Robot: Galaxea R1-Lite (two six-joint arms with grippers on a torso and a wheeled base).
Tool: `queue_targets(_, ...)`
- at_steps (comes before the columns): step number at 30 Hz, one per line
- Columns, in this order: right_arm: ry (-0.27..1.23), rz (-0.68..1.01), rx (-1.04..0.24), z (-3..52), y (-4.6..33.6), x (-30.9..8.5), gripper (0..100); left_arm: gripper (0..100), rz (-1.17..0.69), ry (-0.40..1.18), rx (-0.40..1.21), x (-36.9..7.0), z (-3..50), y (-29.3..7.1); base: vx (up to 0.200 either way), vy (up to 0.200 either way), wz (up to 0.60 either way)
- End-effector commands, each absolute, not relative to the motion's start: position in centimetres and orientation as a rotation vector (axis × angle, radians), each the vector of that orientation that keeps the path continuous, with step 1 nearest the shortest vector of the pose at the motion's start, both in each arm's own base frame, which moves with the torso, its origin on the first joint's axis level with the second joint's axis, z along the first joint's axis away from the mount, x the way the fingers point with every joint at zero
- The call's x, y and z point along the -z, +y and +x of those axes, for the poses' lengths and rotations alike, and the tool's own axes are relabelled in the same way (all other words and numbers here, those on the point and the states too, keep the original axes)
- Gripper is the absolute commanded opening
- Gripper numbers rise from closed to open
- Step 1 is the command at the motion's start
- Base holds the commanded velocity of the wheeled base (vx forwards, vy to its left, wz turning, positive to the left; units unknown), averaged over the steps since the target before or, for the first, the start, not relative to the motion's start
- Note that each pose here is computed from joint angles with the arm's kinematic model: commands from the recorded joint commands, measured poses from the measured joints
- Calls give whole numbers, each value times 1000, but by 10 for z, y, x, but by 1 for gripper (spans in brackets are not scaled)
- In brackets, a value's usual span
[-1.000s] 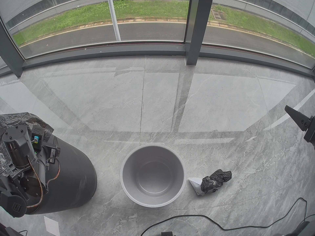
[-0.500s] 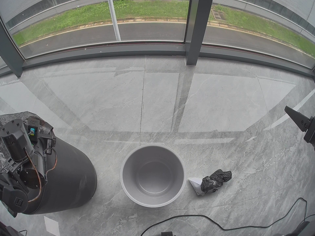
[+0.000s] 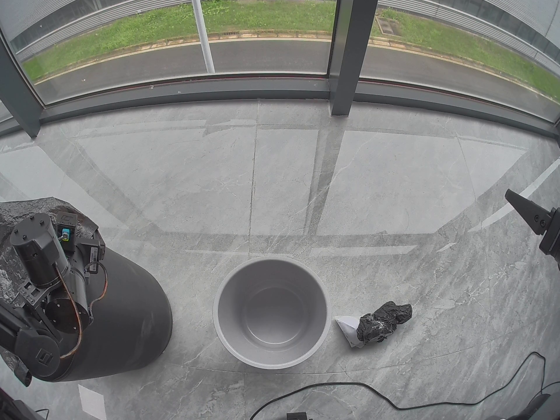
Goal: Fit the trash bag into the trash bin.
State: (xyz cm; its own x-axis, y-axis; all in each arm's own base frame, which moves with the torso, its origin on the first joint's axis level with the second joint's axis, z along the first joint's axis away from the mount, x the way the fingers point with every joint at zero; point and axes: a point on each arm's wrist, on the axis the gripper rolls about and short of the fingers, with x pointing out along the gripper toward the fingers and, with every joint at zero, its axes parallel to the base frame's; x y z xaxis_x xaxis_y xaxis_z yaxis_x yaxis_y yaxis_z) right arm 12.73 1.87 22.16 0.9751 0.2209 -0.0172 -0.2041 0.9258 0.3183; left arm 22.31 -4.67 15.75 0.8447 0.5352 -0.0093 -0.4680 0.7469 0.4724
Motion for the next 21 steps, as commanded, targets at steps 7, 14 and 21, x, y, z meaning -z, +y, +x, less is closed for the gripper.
queue_targets(7, 65, 320, -219, 128, 19, -219, 100, 0, 463, 136, -564, -157, 225, -45, 0, 0, 0)
queue_targets(14, 65, 320, -217, 127, 19, -218, 100, 0, 461, 139, -578, -156, 225, -41, 0, 0, 0)
queue_targets(21, 57, 322, -223, 127, 19, -220, 100, 0, 404, 59, -595, -166, 221, -39, 0, 0, 0)
